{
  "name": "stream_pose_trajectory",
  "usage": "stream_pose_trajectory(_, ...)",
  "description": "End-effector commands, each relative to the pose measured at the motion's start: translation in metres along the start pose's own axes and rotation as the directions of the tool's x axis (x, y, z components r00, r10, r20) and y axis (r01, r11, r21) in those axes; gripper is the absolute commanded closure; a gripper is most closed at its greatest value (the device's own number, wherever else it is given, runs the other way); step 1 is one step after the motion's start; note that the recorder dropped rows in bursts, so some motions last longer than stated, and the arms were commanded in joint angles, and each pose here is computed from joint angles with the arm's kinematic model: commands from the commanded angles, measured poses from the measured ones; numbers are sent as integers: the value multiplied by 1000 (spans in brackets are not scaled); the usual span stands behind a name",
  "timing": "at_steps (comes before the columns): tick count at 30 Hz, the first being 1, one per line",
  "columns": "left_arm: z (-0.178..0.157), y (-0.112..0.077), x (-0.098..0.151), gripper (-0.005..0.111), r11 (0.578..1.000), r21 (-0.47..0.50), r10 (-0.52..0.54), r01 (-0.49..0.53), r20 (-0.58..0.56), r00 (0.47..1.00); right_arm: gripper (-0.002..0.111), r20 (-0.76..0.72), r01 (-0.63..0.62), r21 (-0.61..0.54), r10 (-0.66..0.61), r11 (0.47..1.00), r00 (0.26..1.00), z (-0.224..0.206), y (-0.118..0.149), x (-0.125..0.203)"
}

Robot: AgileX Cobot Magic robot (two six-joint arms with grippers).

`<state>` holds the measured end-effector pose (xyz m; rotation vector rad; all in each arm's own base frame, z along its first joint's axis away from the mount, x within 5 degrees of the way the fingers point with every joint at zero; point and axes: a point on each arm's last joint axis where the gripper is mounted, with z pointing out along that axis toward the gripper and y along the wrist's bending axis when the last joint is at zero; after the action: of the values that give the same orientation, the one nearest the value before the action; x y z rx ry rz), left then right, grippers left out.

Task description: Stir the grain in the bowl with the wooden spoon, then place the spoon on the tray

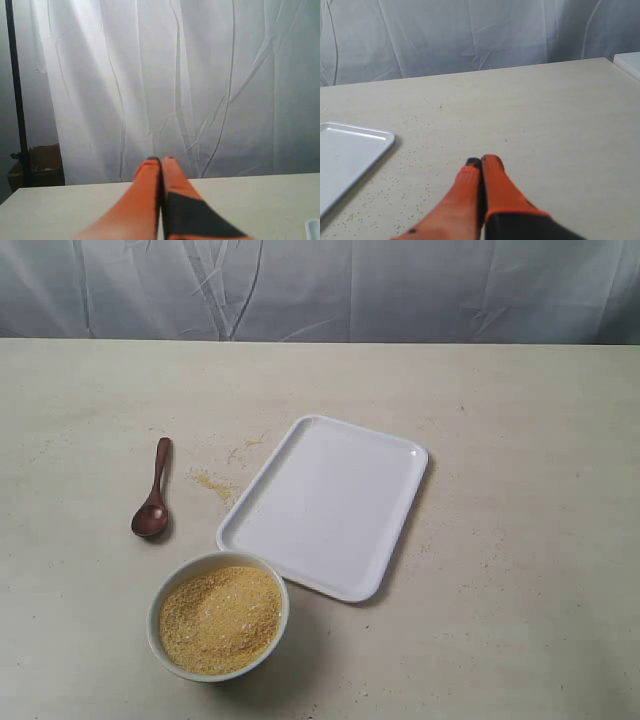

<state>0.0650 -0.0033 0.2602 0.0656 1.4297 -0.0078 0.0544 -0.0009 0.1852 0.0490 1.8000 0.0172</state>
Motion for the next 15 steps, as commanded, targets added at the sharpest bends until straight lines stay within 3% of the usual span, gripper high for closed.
stream_pose_trajectory(1,21,0,-11,107,1000,5,-5,6,-84,996,108,13,2,-3,-2,1000,1000,0,0,0)
stream_pose_trajectory(10,26,0,-2,107,999,2,-32,33,-180,983,108,13,2,-3,-2,1000,1000,0,0,0)
stream_pose_trajectory(15,46,0,4,107,999,-2,-48,50,-329,943,108,13,2,-3,-2,1000,1000,0,0,0)
